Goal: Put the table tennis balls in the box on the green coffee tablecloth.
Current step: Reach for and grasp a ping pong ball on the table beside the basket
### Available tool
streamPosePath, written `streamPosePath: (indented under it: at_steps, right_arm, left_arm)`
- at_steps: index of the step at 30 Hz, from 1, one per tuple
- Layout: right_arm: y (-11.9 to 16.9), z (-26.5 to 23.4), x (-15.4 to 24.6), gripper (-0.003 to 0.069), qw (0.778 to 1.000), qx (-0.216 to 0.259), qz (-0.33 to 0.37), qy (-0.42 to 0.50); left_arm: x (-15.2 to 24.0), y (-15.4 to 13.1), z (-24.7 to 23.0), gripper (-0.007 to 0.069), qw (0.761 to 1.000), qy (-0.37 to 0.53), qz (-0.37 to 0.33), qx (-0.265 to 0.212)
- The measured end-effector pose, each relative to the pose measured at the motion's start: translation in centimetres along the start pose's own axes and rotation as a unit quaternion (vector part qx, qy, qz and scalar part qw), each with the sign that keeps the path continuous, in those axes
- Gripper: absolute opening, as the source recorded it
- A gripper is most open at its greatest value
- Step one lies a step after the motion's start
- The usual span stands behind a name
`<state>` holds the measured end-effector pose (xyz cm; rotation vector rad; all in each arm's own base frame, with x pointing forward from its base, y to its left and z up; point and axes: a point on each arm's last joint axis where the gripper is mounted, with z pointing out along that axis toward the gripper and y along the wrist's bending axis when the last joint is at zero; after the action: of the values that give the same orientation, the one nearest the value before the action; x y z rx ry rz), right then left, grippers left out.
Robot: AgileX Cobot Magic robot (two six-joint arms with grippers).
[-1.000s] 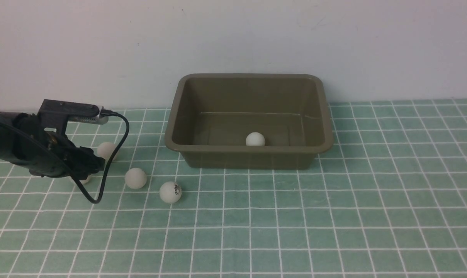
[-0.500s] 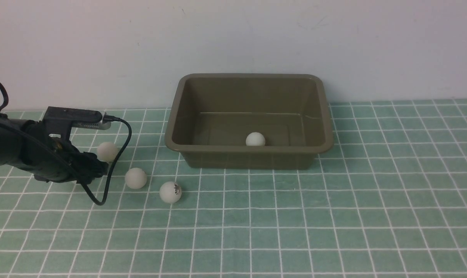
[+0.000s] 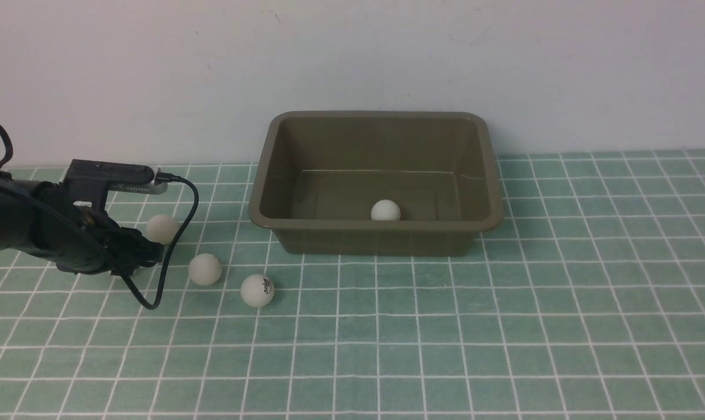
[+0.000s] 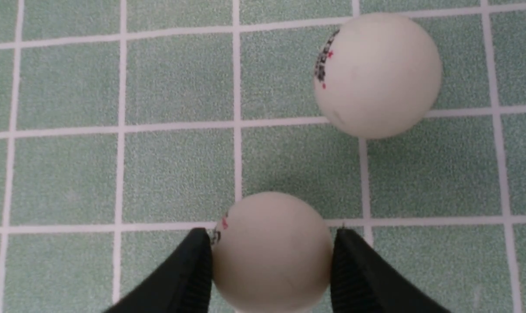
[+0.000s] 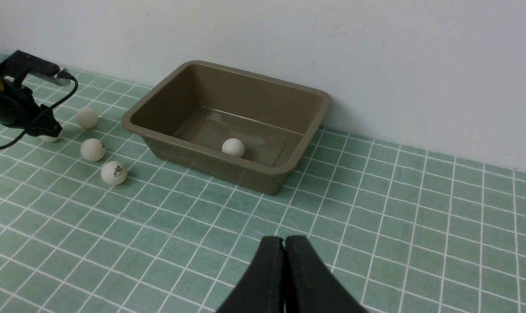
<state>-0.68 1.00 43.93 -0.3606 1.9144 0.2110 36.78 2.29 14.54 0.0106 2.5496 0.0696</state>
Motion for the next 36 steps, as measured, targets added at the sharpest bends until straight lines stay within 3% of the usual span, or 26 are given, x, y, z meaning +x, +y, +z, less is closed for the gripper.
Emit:
streamPosePath:
  at_steps: [12,13,16,20,26,31,36]
  right_arm:
    - [0.0,0.0,0.0,-0.0017,1.0,0.0,-0.014,0.0]
    - [0.0,0.0,0.0,-0.0017,1.0,0.0,-0.015,0.0]
    - [0.0,0.0,0.0,-0.0017,1.0,0.0,-0.017,0.0]
    - [0.0,0.0,0.0,-0.0017,1.0,0.0,-0.017,0.0]
    - [0.0,0.0,0.0,-0.0017,1.0,-0.001,-0.016,0.0]
    - [0.0,0.0,0.0,-0.0017,1.0,-0.002,-0.017,0.0]
    - [0.0,0.0,0.0,-0.0017,1.0,-0.002,-0.024,0.0]
  left_arm:
    - [0.9,0.1,-1.5,0.0293,0.997,0.078,0.0,-0.002]
    - [1.1,0.1,-2.0,0.0283,0.996,0.091,0.0,-0.002]
    - [0.9,0.2,-4.2,0.0157,0.994,0.105,-0.004,-0.005]
    - [-0.2,0.3,-8.8,0.0125,0.998,0.068,-0.014,-0.005]
    - [-0.9,0.4,-11.7,0.0122,0.999,0.027,-0.017,-0.006]
    - [0.3,0.4,-11.8,0.0125,0.995,0.094,-0.016,-0.006]
    - [0.4,0.6,-11.8,0.0215,0.995,0.098,-0.001,-0.017]
